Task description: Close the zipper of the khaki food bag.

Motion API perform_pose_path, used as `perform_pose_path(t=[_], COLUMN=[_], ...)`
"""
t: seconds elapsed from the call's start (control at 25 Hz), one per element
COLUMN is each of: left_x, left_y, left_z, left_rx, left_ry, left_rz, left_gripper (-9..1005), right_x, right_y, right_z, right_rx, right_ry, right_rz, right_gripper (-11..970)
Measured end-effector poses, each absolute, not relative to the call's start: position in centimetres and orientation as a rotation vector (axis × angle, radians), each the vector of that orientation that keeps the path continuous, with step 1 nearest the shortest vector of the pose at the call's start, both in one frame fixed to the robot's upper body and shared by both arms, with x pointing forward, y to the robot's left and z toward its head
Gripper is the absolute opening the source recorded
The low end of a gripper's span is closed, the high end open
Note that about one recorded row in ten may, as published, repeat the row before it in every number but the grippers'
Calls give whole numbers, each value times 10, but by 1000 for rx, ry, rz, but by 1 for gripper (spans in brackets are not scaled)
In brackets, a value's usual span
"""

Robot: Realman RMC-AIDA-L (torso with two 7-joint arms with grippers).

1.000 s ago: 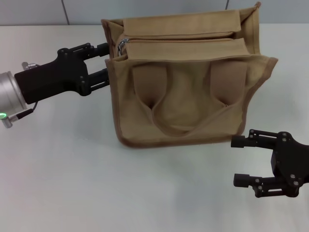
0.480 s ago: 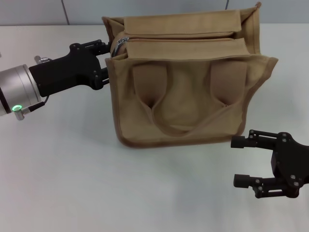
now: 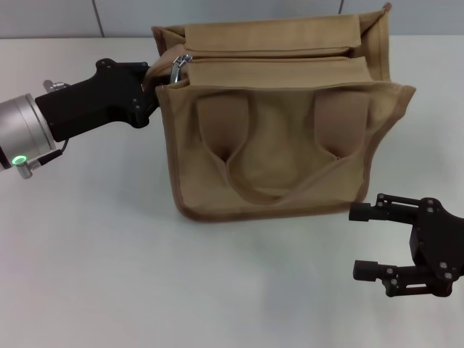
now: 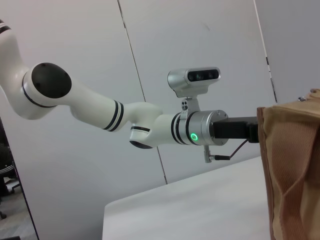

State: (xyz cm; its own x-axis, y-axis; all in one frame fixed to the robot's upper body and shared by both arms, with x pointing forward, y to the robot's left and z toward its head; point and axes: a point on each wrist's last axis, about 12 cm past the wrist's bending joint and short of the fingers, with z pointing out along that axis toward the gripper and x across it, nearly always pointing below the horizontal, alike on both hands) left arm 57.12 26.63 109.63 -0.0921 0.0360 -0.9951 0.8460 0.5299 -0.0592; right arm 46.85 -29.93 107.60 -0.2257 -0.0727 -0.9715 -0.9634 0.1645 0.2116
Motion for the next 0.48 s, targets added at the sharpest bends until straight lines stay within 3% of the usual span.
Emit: perform_pose_path(t=[0.2, 0.48], left_x=[571, 564], left_y=[268, 268], left_z=[1098, 1107], left_rx=[769, 760], left_ry=[1504, 1414], left_rz=[-817, -878], left_gripper=[56, 1], right_x=[468, 467], right_y=[-300, -301], right_z=[1076, 1083], right_rx=[-1042, -1008], right_ry=[1510, 1447], right_rz=[1204, 1214], right_gripper=[819, 818])
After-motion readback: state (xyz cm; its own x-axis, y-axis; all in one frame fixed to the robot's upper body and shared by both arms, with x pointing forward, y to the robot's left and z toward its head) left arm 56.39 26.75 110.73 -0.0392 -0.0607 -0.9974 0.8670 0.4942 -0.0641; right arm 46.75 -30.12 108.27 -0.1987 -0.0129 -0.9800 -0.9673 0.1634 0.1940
